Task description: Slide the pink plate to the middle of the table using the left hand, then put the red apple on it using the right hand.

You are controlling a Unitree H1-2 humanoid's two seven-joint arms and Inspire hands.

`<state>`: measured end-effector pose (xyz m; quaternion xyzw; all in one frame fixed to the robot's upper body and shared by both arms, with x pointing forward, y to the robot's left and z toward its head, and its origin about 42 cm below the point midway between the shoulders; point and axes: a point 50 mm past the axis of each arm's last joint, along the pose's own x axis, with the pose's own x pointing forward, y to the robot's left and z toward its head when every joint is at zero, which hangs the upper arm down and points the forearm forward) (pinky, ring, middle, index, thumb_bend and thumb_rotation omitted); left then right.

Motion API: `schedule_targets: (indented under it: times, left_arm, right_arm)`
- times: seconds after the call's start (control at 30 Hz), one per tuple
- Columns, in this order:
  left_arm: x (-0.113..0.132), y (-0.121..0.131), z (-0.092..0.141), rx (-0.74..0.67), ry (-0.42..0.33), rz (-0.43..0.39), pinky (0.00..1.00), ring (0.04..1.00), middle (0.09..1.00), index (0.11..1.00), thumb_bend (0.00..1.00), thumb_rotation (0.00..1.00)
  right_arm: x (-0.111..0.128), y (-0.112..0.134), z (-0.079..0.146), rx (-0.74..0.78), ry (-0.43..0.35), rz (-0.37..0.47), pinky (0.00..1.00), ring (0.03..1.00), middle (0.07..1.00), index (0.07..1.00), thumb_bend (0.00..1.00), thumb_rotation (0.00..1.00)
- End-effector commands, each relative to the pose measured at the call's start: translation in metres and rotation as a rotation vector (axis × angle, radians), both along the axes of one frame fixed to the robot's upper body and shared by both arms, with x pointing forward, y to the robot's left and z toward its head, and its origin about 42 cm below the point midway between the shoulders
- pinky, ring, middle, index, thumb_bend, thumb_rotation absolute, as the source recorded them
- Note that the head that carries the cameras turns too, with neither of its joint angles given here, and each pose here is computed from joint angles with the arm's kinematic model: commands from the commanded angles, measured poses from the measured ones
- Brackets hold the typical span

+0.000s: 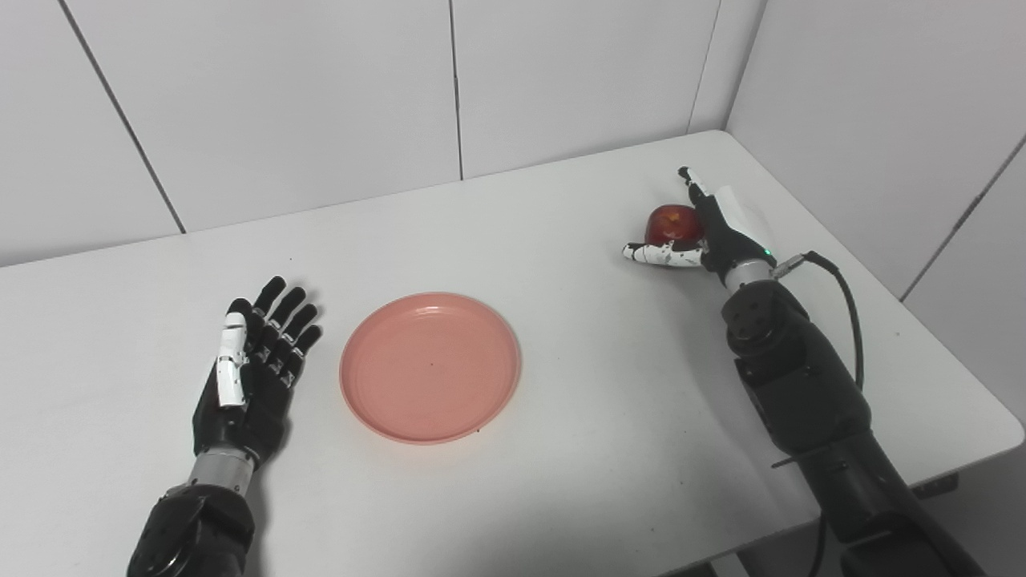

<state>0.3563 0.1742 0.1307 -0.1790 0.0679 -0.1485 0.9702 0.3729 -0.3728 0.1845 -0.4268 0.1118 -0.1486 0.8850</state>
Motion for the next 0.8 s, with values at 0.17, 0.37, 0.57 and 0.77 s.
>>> schedule_targets:
  times: [0.17, 0.37, 0.57, 0.77]
  left_arm:
    - [-0.0043, -0.0005, -0.0075, 0.01, 0.055, -0.005, 0.93, 0.917, 0.918, 0.9, 0.38, 1.0]
    - [-0.0046, -0.0011, -0.0066, 0.009, 0.059, -0.004, 0.93, 0.913, 0.914, 0.896, 0.38, 1.0]
    - [-0.0049, -0.0009, -0.0068, 0.004, 0.054, -0.011, 0.94, 0.917, 0.92, 0.903, 0.39, 1.0]
    - [-0.0047, -0.0015, -0.0059, 0.004, 0.056, -0.009, 0.94, 0.917, 0.92, 0.904, 0.39, 1.0]
  right_arm:
    - [0.0128, -0.0039, 0.0301, -0.027, -0.111, 0.007, 0.72, 0.835, 0.871, 0.899, 0.99, 0.3]
    - [0.0139, -0.0031, 0.0295, -0.039, -0.127, 0.021, 0.66, 0.748, 0.782, 0.807, 0.94, 0.22]
    - [0.0158, -0.0053, 0.0266, -0.043, -0.171, 0.03, 0.53, 0.604, 0.655, 0.678, 0.85, 0.12]
    - [0.0178, -0.0089, 0.0221, -0.059, -0.214, 0.033, 0.44, 0.503, 0.552, 0.501, 0.55, 0.13]
